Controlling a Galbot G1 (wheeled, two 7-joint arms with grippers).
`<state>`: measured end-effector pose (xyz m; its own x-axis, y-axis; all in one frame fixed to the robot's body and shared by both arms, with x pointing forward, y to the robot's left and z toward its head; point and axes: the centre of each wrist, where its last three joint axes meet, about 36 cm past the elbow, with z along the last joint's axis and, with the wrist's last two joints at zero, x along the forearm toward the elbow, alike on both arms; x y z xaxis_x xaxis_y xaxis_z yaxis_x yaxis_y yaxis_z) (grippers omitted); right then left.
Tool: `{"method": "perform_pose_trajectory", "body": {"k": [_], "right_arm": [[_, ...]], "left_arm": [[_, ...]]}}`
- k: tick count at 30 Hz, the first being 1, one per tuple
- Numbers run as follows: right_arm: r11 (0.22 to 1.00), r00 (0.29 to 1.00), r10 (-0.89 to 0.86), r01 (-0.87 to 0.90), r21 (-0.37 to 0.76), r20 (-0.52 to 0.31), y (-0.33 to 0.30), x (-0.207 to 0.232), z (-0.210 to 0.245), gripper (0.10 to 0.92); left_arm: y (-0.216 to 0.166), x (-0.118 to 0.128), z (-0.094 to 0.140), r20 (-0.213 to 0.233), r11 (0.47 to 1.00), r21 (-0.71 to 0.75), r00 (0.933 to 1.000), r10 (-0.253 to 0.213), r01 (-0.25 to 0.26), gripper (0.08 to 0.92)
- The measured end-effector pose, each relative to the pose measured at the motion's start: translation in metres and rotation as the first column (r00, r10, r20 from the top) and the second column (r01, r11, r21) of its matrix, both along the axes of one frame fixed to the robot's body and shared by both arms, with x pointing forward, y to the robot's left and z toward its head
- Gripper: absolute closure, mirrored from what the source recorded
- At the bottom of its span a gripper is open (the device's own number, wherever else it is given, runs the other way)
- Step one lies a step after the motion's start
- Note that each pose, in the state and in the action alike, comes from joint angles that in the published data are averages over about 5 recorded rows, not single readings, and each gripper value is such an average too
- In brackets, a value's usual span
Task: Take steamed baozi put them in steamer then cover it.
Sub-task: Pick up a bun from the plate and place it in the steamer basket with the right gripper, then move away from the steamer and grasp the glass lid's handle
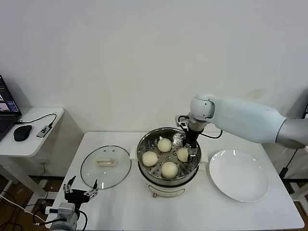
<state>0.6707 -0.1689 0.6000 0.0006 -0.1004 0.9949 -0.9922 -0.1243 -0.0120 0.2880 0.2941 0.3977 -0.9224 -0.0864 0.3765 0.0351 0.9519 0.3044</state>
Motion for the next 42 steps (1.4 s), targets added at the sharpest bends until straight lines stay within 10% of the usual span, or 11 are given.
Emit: {"method": "perform_pose_trajectory", "body": {"k": [11,21,31,42], "right_arm": [[0.995,0.998,-0.039,0.034,0.092,0.049,-0.025,-0.010,0.054,0.199],[0.914,0.957,-0.194,0.097,0.393,0.215,-0.092,-0.046,0.106,0.200],[0.658,0.744,-0.552,0.113,0.744,0.375,-0.153,-0.106,0.081,0.200],[0.255,0.467,-0.861,0.056,0.965,0.201,-0.184,-0.170,0.003,0.200]], "left_arm": [[0.001,-0.002,0.004,0.007,1.000,0.005,0.9999,0.008,-0.008,0.177],[-0.004,-0.005,0.004,0.018,0.999,-0.022,0.9995,0.027,-0.026,0.177],[-0.009,-0.001,0.004,0.062,0.997,-0.058,0.9969,0.048,-0.044,0.177],[-0.006,0.008,0.001,0.092,0.999,-0.025,0.9951,0.035,-0.032,0.177]]}}
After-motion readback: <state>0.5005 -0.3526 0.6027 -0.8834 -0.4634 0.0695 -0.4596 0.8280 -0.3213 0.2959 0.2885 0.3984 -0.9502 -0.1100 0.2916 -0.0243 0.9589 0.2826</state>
